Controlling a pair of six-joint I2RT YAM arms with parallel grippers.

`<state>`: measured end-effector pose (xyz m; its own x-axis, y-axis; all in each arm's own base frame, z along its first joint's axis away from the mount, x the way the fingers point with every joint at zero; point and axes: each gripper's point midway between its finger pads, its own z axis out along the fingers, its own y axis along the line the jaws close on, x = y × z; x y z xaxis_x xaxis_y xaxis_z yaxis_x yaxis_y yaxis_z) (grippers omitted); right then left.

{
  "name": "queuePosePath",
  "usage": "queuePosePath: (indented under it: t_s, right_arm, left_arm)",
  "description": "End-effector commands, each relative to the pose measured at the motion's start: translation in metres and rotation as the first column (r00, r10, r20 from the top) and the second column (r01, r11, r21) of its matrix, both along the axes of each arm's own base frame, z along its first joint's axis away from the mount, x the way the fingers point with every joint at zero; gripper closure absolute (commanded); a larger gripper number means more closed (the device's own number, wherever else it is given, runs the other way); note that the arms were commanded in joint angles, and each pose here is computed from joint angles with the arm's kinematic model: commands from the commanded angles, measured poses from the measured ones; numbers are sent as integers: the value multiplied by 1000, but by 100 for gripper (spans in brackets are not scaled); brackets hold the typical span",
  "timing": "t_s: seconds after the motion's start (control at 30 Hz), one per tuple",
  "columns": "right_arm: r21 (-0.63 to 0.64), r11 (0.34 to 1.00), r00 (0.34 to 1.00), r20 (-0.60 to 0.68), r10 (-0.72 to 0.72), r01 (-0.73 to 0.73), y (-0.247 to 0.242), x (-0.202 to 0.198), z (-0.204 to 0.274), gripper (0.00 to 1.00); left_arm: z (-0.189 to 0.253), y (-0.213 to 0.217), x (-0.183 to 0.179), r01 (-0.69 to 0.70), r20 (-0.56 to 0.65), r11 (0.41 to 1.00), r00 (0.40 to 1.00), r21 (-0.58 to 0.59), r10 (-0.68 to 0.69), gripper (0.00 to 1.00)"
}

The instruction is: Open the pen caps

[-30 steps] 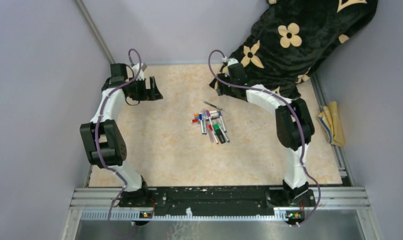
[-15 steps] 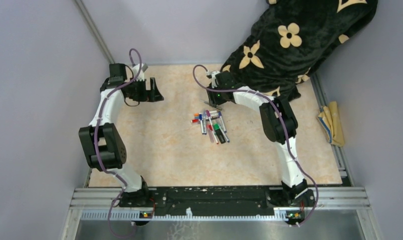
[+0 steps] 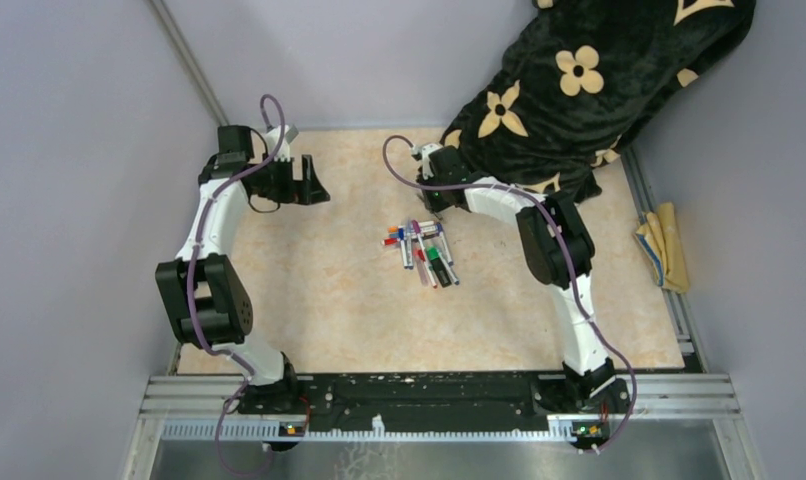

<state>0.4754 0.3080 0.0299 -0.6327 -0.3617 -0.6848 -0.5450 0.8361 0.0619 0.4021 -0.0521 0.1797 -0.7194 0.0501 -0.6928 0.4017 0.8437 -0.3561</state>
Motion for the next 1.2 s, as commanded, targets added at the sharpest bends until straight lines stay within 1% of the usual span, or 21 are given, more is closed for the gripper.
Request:
queuePosePath:
  t_s: [0.0, 0.1, 0.27, 0.43, 0.5, 0.57, 0.7, 0.77, 0.83, 0.93, 1.0, 1.1, 1.17]
  right_arm:
    - [-63, 998, 1000, 23, -4, 5, -6, -14, -9, 91]
    - [-74, 997, 998, 50, -27, 31, -15, -16, -4, 100]
    - [-75, 997, 993, 116, -23, 32, -19, -12, 23, 100]
    - [-3, 1000, 984, 176, -9, 10, -16, -18, 76, 100]
    - [53, 998, 983, 181, 20, -30, -11, -29, 103, 100]
    - [104, 990, 985, 157, 78, -95, -5, -47, 119, 100]
    - [255, 949, 983, 51, 178, -186, 8, -97, 139, 100]
    - [341, 911, 971, 19, 240, -232, 13, -125, 149, 100]
    - [410, 874, 957, -7, 289, -261, 15, -149, 155, 100]
    - [476, 831, 935, -46, 351, -289, 15, -177, 160, 100]
    - [512, 804, 918, -69, 391, -304, 16, -192, 164, 100]
    - [575, 745, 871, -107, 479, -339, 20, -214, 173, 100]
    - [599, 719, 848, -121, 516, -352, 21, -223, 178, 100]
  left_arm:
    - [19, -9, -4, 45, 38, 999, 998, -2, -45, 1]
    - [16, -13, -7, 62, 32, 998, 998, 9, -62, 1]
    - [13, -24, -15, 117, 36, 993, 992, 18, -118, 1]
    - [10, -39, -28, 220, 75, 975, 972, 44, -223, 1]
    - [8, -46, -33, 268, 92, 961, 958, 71, -273, 1]
    - [4, -59, -41, 334, 101, 936, 933, 113, -346, 1]
    - [-12, -77, -63, 447, 91, 871, 877, 205, -472, 1]
    - [-16, -85, -75, 500, 105, 836, 841, 228, -531, 1]
    - [-13, -91, -86, 549, 143, 798, 794, 248, -591, 1]
    - [4, -97, -99, 593, 243, 755, 717, 280, -653, 1]
    - [17, -103, -110, 625, 325, 717, 639, 309, -697, 1]
    - [41, -113, -124, 644, 464, 676, 506, 357, -727, 1]
    - [53, -119, -136, 654, 527, 645, 413, 396, -743, 1]
